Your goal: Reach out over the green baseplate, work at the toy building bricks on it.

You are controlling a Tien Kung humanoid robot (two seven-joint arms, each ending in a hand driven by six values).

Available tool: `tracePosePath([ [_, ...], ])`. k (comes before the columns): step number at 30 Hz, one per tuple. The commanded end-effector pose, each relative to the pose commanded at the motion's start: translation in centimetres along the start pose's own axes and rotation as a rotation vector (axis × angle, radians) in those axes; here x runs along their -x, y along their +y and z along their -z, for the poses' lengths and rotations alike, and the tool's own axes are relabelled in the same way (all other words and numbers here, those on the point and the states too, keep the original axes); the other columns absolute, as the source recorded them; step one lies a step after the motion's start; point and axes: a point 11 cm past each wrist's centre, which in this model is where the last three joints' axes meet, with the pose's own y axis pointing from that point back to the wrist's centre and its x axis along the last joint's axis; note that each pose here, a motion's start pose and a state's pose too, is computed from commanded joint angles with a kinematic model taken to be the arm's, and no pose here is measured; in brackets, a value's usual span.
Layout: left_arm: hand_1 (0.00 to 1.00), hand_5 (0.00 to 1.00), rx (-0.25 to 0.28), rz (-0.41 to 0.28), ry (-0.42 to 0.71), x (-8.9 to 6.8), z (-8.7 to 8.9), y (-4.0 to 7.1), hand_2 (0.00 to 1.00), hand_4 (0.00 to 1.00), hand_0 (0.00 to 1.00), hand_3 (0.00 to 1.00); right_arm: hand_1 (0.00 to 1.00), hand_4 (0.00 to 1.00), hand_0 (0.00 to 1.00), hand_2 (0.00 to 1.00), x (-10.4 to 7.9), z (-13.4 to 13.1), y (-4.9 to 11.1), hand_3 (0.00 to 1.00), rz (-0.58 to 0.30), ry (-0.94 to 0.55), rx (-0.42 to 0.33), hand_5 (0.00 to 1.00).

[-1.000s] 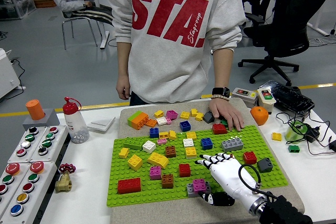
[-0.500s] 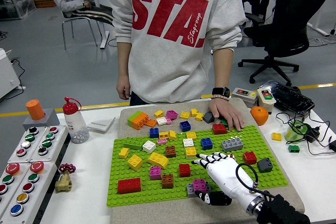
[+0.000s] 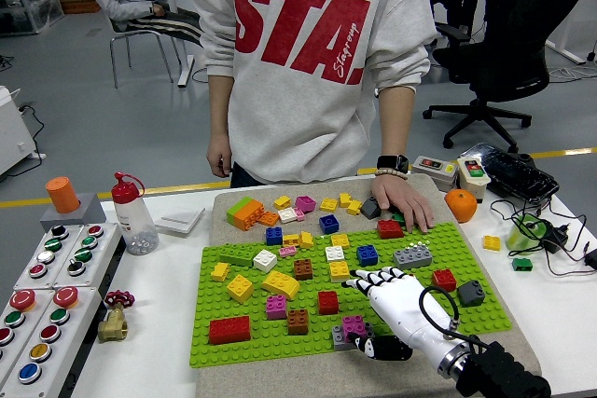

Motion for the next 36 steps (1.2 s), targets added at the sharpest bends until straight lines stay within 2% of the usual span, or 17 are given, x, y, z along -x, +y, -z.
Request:
tracePosePath([
  [10,0.616,0.998,0.003,-0.001,0.003,0.0,-0.1,0.0,0.618,0.374,0.662,0.461,0.840,0.736,0.846,0.900,-1.0,1.1,0.6,0.828,-0.017,0.003,-0.042,0.402],
  [11,0.615,0.998,0.003,-0.001,0.003,0.0,-0.1,0.0,0.618,0.375,0.662,0.459,0.797,0.732,0.786,0.852,-1.1,1.2,0.7,0.821,-0.018,0.004,-0.047,0.404],
  [17,0.615,0.998,0.001,-0.002,0.005,-0.1,0.0,0.0,0.619,0.374,0.662,0.457,0.797,0.732,0.786,0.852,-1.7,1.7,1.6,0.821,-0.067,-0.005,-0.092,0.404],
  [18,0.615,0.998,0.001,-0.003,0.005,-0.1,0.0,0.0,0.619,0.374,0.662,0.457,0.656,0.496,0.619,0.630,-1.8,1.8,1.7,0.666,-0.082,-0.011,-0.103,0.387],
  [23,0.613,0.998,-0.003,-0.002,0.004,0.0,0.2,0.0,0.620,0.373,0.662,0.457,0.656,0.496,0.619,0.630,-2.0,1.9,2.2,0.666,-0.122,-0.020,-0.157,0.387],
  [24,0.613,0.998,-0.004,-0.002,0.003,0.0,0.3,-0.1,0.620,0.373,0.662,0.457,0.628,0.399,0.607,0.607,-1.9,1.9,2.3,0.604,-0.122,-0.015,-0.167,0.385],
  [28,0.613,0.998,-0.007,0.000,0.002,0.1,0.4,-0.1,0.620,0.373,0.662,0.457,0.628,0.399,0.607,0.607,-1.5,1.7,2.4,0.604,-0.106,0.006,-0.179,0.385],
  [29,0.616,0.998,-0.007,0.000,0.001,0.1,0.4,-0.1,0.620,0.372,0.662,0.456,0.624,0.338,0.608,0.602,-1.4,1.7,2.4,0.593,-0.101,0.010,-0.180,0.397],
  [35,0.616,0.998,-0.010,0.002,-0.001,0.2,0.5,-0.1,0.620,0.372,0.662,0.456,0.624,0.338,0.608,0.602,-0.7,1.5,2.4,0.593,-0.071,0.034,-0.184,0.397],
  [36,0.616,0.998,-0.010,0.002,-0.001,0.2,0.6,-0.1,0.620,0.372,0.662,0.459,0.625,0.312,0.610,0.602,-0.5,1.5,2.3,0.590,-0.065,0.039,-0.184,0.411],
])
